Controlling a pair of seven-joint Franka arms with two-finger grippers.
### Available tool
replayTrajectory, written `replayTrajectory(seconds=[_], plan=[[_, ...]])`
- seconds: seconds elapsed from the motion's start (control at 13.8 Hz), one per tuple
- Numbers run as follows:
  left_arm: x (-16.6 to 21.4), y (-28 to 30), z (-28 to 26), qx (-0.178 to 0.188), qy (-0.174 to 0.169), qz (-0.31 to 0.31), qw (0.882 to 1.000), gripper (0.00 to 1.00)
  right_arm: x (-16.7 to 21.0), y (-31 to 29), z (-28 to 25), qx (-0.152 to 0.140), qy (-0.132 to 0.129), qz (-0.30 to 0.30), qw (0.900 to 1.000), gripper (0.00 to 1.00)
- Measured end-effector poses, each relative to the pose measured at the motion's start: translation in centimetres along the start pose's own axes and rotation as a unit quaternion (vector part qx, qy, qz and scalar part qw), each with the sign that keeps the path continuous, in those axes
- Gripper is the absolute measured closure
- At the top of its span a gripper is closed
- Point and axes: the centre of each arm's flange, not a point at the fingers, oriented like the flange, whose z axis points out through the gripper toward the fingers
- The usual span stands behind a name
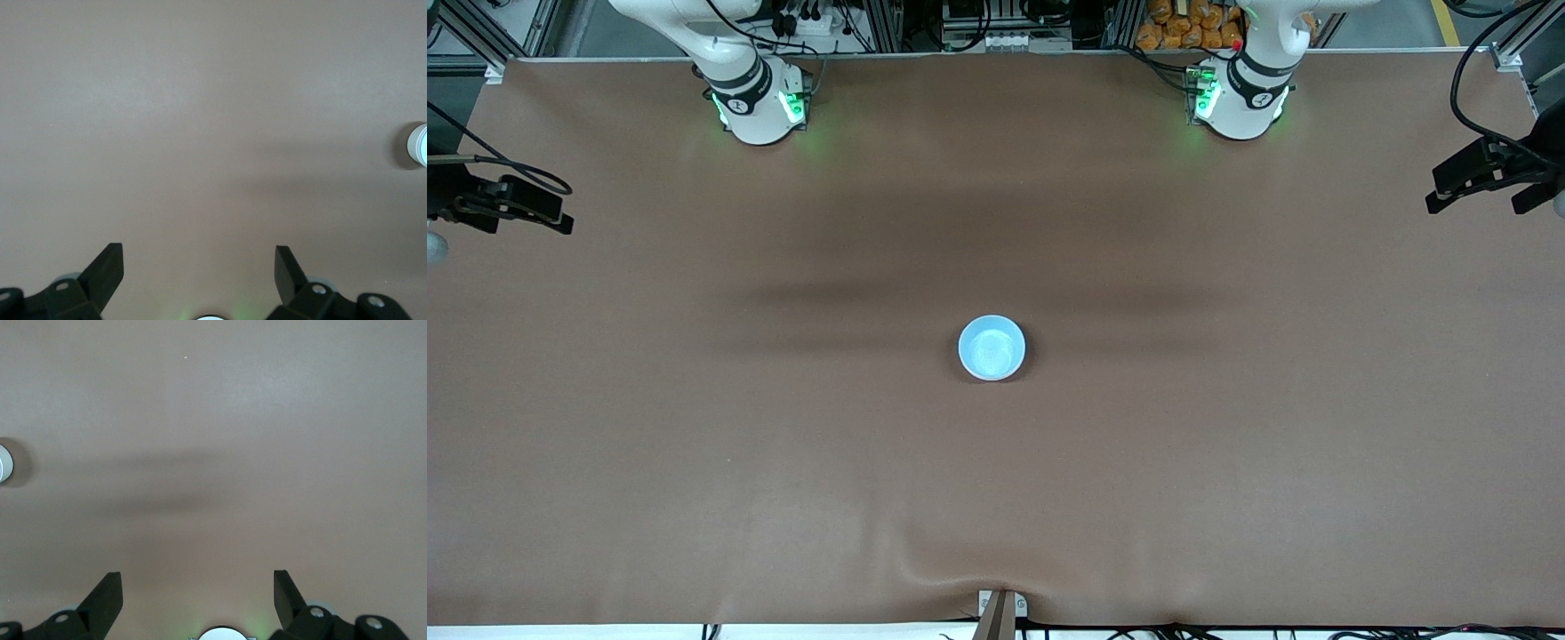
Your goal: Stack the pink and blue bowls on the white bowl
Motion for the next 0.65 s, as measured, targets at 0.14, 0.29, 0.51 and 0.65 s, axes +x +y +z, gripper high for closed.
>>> replayTrajectory(seconds=[0.14,0.29,0.51,0.65], plan=[[0.0,0.0,0.0,0.0,0.0,0.0,1.0,0.0,0.0,0.7,-0.1,0.001,0.0,0.007,1.0,0.0],[0.0,0.0,0.0,0.0,0.0,0.0,1.0,0.0,-0.2,1.5,-0.2,0.002,0.0,0.014,1.0,0.0],[0.0,0.0,0.0,0.0,0.0,0.0,1.0,0.0,-0.3,2.3,-0.3,0.002,0.002,0.021,1.0,0.0],[0.0,0.0,0.0,0.0,0.0,0.0,1.0,0.0,-0.3,2.2,-0.4,0.002,0.002,0.026,1.0,0.0]])
